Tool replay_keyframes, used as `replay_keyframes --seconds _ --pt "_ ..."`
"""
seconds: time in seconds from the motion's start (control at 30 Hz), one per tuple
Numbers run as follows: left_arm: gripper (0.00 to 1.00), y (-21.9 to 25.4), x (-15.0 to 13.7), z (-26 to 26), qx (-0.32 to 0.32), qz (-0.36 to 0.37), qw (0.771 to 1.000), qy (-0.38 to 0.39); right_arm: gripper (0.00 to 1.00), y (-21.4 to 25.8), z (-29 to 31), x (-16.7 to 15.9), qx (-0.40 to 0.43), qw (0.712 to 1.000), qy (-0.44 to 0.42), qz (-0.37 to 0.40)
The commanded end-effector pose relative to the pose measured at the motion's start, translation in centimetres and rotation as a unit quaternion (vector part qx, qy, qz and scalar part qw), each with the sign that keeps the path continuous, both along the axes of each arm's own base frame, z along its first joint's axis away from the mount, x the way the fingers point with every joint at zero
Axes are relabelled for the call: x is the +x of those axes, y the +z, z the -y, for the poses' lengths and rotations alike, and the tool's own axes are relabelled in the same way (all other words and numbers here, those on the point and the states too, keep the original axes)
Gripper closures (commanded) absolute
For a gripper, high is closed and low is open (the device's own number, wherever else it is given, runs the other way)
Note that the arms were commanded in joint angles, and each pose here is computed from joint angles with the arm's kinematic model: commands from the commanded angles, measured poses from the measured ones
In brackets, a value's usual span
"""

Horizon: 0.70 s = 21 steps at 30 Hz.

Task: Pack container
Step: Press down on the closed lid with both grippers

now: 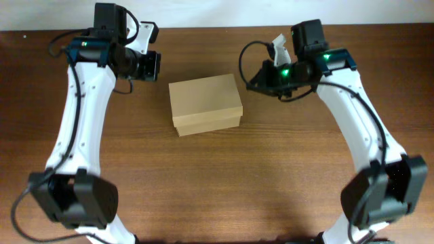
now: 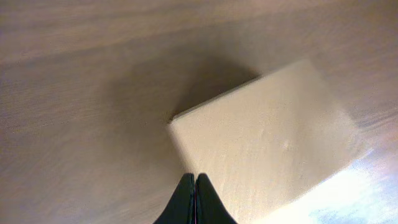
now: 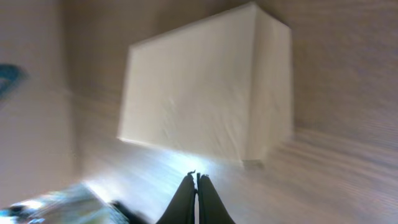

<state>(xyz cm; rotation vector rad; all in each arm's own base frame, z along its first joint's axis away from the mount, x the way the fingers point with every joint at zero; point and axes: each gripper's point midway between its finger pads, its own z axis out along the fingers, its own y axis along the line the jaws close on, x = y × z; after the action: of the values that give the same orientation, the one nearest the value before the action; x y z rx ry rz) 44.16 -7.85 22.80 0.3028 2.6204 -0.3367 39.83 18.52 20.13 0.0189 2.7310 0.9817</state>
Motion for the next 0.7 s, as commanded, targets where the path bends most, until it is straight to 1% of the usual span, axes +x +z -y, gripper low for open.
replay_keyframes --seconds 0.0,0.1,0.23,0.4,0.5,0.67 --pt "0.98 -0.6 -0.8 -0.9 0.065 -0.007 0.998 0.006 0.96 -0.8 0.4 -0.5 -0.106 0.993 0.019 0.039" --pt "0.98 -2.4 -1.7 0.2 0.065 -0.031 0.997 -0.010 0.96 -1.6 -0.8 -1.6 -0.131 0.990 0.037 0.032" --pt "0.98 -6.0 -3.1 1.6 0.065 -0.066 0.995 -0.030 0.96 -2.3 -1.3 -1.7 -0.167 0.984 0.043 0.041" --pt "0.99 -9.6 -4.4 3.4 0.047 -0.089 0.993 -0.054 0.96 -3.0 -1.2 -1.6 -0.172 0.984 0.043 0.034" --pt "0.98 -10.5 -4.6 4.3 0.043 -0.088 0.993 -0.064 0.96 -3.8 -1.3 -1.3 -0.176 0.983 0.043 0.029" --pt "0.98 -10.5 -4.7 5.3 0.044 -0.083 0.993 -0.076 0.96 -5.6 -1.9 -0.7 -0.174 0.983 0.048 0.017"
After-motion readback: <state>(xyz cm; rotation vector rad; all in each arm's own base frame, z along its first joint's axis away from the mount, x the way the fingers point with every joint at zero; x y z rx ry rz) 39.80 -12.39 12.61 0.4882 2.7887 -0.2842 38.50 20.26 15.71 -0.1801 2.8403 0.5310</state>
